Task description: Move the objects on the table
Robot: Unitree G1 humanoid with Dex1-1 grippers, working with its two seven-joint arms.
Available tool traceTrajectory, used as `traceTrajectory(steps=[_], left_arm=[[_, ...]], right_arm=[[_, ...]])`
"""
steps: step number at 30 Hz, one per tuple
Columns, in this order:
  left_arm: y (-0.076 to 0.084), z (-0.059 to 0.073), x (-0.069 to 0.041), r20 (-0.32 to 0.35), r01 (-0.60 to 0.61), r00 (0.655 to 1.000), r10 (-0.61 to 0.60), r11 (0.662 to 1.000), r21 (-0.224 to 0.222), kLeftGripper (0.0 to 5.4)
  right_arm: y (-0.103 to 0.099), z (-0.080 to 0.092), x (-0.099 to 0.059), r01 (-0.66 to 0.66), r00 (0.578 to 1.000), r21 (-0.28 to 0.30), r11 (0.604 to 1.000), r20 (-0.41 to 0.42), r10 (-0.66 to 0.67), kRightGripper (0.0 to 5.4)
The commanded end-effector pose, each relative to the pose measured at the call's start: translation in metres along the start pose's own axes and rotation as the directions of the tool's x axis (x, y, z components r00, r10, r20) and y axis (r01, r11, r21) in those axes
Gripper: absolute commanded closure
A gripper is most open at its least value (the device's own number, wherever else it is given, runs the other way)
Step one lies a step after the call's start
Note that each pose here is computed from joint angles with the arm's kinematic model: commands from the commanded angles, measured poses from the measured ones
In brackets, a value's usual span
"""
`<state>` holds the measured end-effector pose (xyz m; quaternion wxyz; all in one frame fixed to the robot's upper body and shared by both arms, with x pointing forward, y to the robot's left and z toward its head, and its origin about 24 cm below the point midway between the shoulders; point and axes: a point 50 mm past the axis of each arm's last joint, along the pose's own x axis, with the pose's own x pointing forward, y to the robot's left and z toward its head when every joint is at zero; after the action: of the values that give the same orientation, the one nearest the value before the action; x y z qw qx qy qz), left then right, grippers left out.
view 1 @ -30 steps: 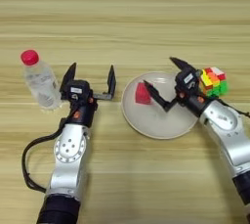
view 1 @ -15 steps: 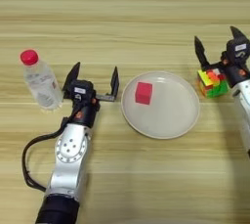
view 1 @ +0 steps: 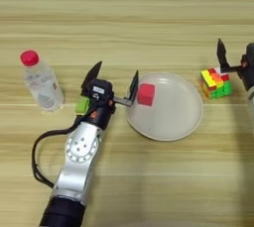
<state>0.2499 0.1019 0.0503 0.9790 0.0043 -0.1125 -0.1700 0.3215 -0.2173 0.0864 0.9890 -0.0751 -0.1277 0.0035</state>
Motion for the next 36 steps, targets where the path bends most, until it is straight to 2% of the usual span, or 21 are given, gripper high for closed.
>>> traceTrajectory(steps=[1,5,8,12,17,28,36], left_arm=[[-0.016,0.003,0.003,-0.018,0.054,0.998,-0.054,0.998,-0.030,0.00],[-0.026,-0.002,0.006,-0.054,0.088,0.994,-0.090,0.996,-0.031,0.00],[-0.032,-0.006,0.007,-0.087,0.105,0.991,-0.104,0.994,0.002,0.00],[-0.041,-0.013,0.007,-0.133,0.148,0.981,-0.145,0.989,0.014,0.00],[-0.037,-0.022,0.007,-0.191,0.130,0.974,-0.124,0.991,0.021,0.00],[-0.026,-0.029,0.011,-0.204,0.103,0.975,-0.091,0.993,0.048,0.00],[-0.025,-0.029,0.010,-0.199,0.112,0.975,-0.100,0.992,0.050,0.00]], right_arm=[[-0.008,0.004,0.003,0.040,0.999,-0.009,0.999,0.009,-0.040,0.04],[-0.005,-0.001,0.001,0.032,0.999,0.001,0.999,-0.006,-0.032,0.04],[-0.005,-0.001,0.000,0.032,0.999,0.001,0.999,-0.006,-0.032,0.04],[-0.005,0.000,-0.001,0.036,0.999,-0.005,0.999,0.000,-0.036,0.04],[-0.003,-0.001,-0.002,0.038,0.999,-0.008,0.999,-0.001,-0.038,0.04],[0.001,-0.001,-0.004,0.032,1.000,0.002,0.999,0.000,-0.032,0.04],[0.004,-0.002,-0.005,0.028,1.000,0.014,0.999,-0.006,-0.028,0.04]])
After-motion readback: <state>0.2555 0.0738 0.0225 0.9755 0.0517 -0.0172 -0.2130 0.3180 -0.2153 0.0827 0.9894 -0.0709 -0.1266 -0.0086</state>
